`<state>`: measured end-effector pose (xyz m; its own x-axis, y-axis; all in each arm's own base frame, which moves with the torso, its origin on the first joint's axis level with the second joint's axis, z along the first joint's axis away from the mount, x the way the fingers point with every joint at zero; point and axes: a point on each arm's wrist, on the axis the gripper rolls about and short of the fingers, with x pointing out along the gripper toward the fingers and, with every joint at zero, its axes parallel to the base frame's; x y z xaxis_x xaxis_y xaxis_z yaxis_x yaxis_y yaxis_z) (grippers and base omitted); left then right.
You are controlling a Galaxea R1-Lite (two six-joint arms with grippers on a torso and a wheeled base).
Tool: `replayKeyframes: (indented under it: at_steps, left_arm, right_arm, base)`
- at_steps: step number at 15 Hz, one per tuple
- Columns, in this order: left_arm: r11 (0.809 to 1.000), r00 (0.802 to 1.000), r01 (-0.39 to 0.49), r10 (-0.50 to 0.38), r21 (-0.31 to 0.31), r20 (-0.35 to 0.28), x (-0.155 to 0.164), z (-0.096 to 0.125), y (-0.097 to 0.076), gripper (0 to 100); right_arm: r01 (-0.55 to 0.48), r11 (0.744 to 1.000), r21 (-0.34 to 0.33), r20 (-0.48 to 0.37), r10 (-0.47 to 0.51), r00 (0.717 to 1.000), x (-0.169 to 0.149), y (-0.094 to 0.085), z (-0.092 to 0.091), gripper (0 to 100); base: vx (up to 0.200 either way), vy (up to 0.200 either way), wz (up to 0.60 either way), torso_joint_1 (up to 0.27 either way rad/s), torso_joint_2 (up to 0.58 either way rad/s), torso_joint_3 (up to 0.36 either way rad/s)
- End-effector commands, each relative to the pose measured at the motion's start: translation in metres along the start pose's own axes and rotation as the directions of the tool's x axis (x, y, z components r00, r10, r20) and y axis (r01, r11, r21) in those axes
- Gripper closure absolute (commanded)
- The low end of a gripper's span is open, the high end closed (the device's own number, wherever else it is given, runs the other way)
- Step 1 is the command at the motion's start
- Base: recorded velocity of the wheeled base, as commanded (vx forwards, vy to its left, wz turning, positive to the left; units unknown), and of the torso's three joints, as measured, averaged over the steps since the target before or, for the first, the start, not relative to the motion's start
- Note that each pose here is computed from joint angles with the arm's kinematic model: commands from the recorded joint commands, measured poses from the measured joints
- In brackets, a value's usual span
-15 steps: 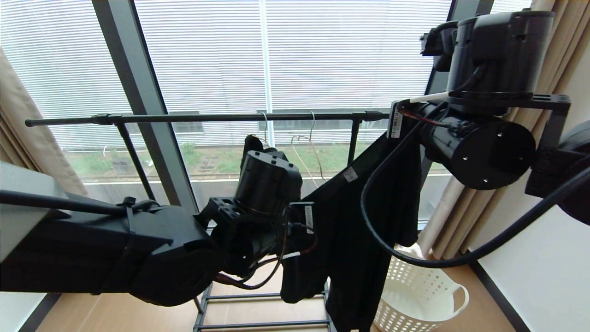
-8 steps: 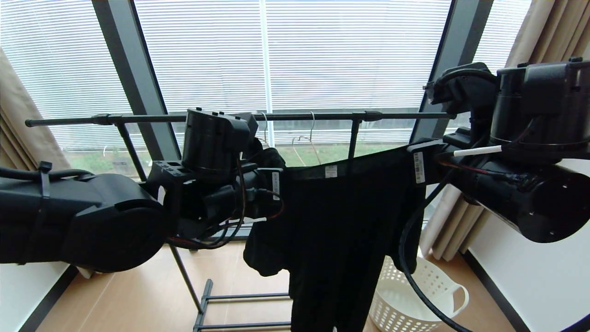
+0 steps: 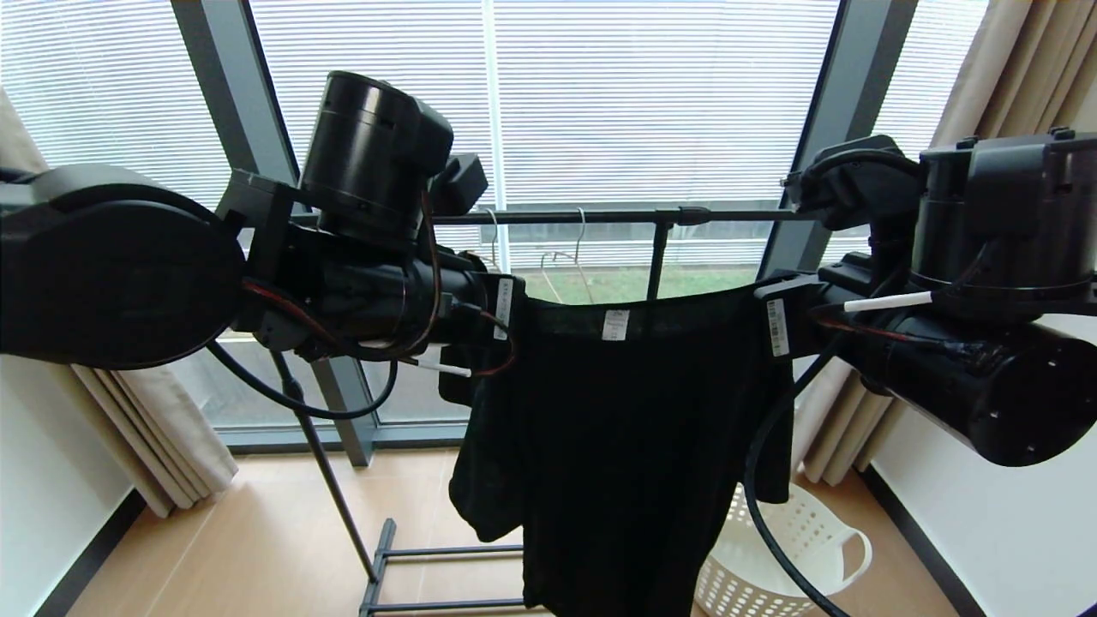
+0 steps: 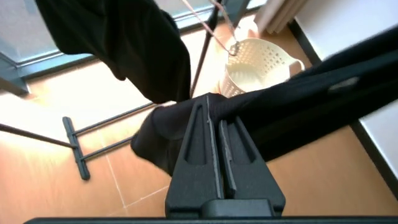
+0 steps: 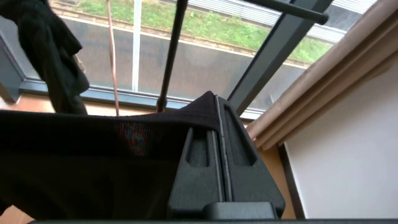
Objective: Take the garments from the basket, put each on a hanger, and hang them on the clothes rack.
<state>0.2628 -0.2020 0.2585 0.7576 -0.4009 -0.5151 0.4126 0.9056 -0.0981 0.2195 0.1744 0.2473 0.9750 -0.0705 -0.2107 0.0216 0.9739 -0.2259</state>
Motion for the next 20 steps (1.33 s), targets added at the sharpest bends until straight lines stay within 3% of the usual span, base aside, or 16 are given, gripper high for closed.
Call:
replayKeyframes:
  at_steps: [1,6,9,10,11,12,13,14,15,16,20]
  left_arm:
    - [1.0,1.0,0.003,-0.003,0.008,0.008,-0.003,0.001,0.0,100]
    - [0.996,0.997,0.051,-0.055,0.078,0.047,-0.01,0.013,-0.003,100]
    - [0.992,0.991,0.066,-0.078,0.11,0.111,-0.006,0.034,-0.009,100]
    - [0.991,0.988,0.074,-0.089,0.113,0.127,-0.004,0.039,-0.012,100]
    - [0.991,0.988,0.074,-0.089,0.113,0.127,-0.004,0.039,-0.012,100]
    - [0.982,0.975,0.14,-0.159,0.125,0.156,-0.002,0.051,-0.02,100]
    - [0.98,0.971,0.151,-0.173,0.133,0.167,-0.001,0.055,-0.023,100]
    - [0.979,0.97,0.152,-0.174,0.137,0.168,0.0,0.056,-0.024,100]
    - [0.975,0.971,0.157,-0.18,0.155,0.155,0.003,0.058,-0.028,100]
    - [0.974,0.971,0.16,-0.184,0.157,0.152,0.001,0.058,-0.03,100]
    - [0.974,0.971,0.16,-0.184,0.157,0.151,0.0,0.058,-0.029,100]
  right_arm:
    - [-0.002,1.0,-0.002,-0.001,0.002,1.0,0.0,0.0,-0.001,100]
    - [-0.057,0.998,-0.005,0.016,0.057,0.998,-0.02,-0.018,-0.003,100]
    - [-0.232,0.962,-0.143,0.051,0.241,0.969,-0.057,-0.049,-0.018,100]
    - [-0.307,0.932,-0.191,0.062,0.324,0.944,-0.069,-0.051,-0.021,100]
    - [-0.307,0.932,-0.191,0.062,0.324,0.944,-0.069,-0.051,-0.021,100]
    - [-0.439,0.866,-0.242,0.05,0.463,0.885,-0.086,-0.033,-0.023,100]
    - [-0.477,0.84,-0.258,0.041,0.503,0.864,-0.088,-0.02,-0.022,100]
    - [-0.488,0.833,-0.261,0.038,0.514,0.857,-0.088,-0.016,-0.021,100]
    - [-0.565,0.795,-0.222,0.039,0.586,0.809,-0.095,0.012,-0.013,100]
    - [-0.605,0.775,-0.185,0.036,0.62,0.784,-0.099,0.029,-0.009,100]
    - [-0.704,0.709,-0.048,0.029,0.705,0.708,-0.111,0.084,0.001,100]
  base:
    - [0.0,0.0,0.0,0.0,0.0,0.0]
    - [0.0,0.0,0.0,0.0,0.0,0.0]
    - [0.0,0.0,0.0,0.0,0.0,0.0]
    - [0.0,0.0,0.0,0.0,0.0,0.0]
    - [0.0,0.0,0.0,0.0,0.0,0.0]
    - [0.0,0.0,0.0,0.0,0.0,0.0]
    - [0.0,0.0,0.0,0.0,0.0,0.0]
    - [0.0,0.0,0.0,0.0,0.0,0.0]
    - [0.0,0.0,0.0,0.0,0.0,0.0]
    - [0.0,0.0,0.0,0.0,0.0,0.0]
    - [0.0,0.0,0.0,0.0,0.0,0.0]
